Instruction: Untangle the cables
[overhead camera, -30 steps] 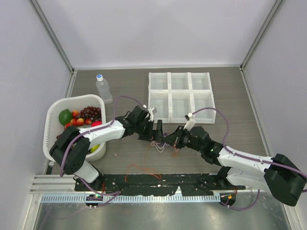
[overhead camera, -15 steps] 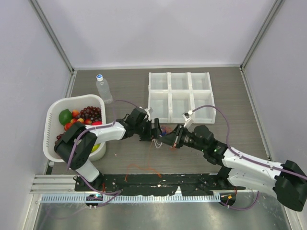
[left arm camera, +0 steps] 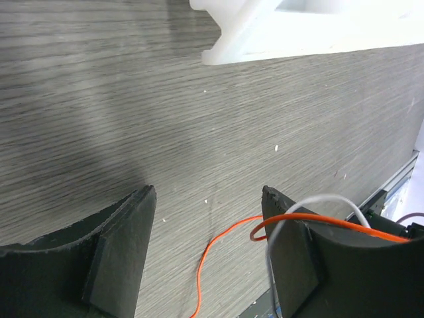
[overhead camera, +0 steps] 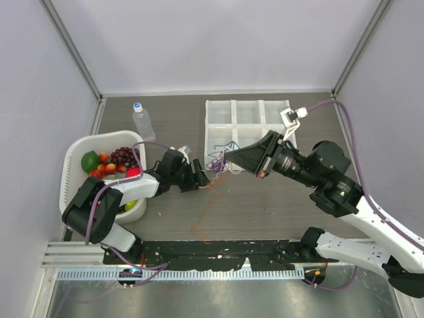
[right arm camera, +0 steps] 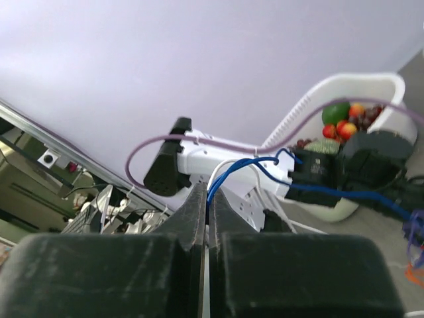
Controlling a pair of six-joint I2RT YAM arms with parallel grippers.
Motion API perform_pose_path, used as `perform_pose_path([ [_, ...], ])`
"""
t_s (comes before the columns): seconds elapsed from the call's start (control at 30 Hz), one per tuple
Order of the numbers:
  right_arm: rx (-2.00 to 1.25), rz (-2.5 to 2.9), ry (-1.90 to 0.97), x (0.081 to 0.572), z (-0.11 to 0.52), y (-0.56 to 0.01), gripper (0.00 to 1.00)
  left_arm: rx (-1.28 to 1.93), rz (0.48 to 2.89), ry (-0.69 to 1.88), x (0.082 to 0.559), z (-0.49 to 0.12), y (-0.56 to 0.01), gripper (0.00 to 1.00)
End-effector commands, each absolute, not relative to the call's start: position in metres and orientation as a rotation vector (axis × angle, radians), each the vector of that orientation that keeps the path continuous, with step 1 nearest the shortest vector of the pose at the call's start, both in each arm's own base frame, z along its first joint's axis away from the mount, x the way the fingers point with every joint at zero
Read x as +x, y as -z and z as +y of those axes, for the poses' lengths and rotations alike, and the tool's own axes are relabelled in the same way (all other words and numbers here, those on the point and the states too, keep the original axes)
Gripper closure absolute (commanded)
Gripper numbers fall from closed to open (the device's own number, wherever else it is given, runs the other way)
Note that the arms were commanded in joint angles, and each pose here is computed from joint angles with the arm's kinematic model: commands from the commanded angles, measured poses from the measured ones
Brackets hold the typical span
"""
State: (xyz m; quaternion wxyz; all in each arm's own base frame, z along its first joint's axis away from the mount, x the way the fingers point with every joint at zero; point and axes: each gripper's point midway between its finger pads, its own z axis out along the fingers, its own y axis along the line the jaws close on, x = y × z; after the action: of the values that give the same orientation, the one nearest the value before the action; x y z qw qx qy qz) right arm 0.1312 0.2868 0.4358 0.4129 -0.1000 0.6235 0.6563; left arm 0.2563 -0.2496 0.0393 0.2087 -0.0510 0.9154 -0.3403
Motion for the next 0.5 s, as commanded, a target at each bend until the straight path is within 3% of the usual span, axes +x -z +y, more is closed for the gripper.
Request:
perform_pose_path([
  [0.0, -0.324, 1.433, -1.553, 0.125, 0.268, -0.499, 0.99, -0.182, 2.629, 0.725, 0.244, -0.209, -0.006, 0.30],
  [0.1, -0.351, 1.348, -1.529, 0.119, 0.257, -0.536, 0.99, -0.215, 2.627, 0.717, 0.245, -0.200, -0.004, 0.31],
  [0.2, -0.328, 1.372, -1.457, 0.128, 0.252, -0.534, 0.99, -0.211, 2.604, 0.731, 0.246, -0.198, -0.010, 0.32],
  [0.4, -0.233, 1.570, -1.352, 0.150, 0.254, -0.455, 0.99, -0.182, 2.555, 0.681, 0.246, -0.187, -0.031, 0.34],
  [0.47, -0.236, 1.684, -1.342, 0.153, 0.263, -0.403, 0.99, -0.145, 2.516, 0.708, 0.246, -0.188, -0.046, 0.34],
])
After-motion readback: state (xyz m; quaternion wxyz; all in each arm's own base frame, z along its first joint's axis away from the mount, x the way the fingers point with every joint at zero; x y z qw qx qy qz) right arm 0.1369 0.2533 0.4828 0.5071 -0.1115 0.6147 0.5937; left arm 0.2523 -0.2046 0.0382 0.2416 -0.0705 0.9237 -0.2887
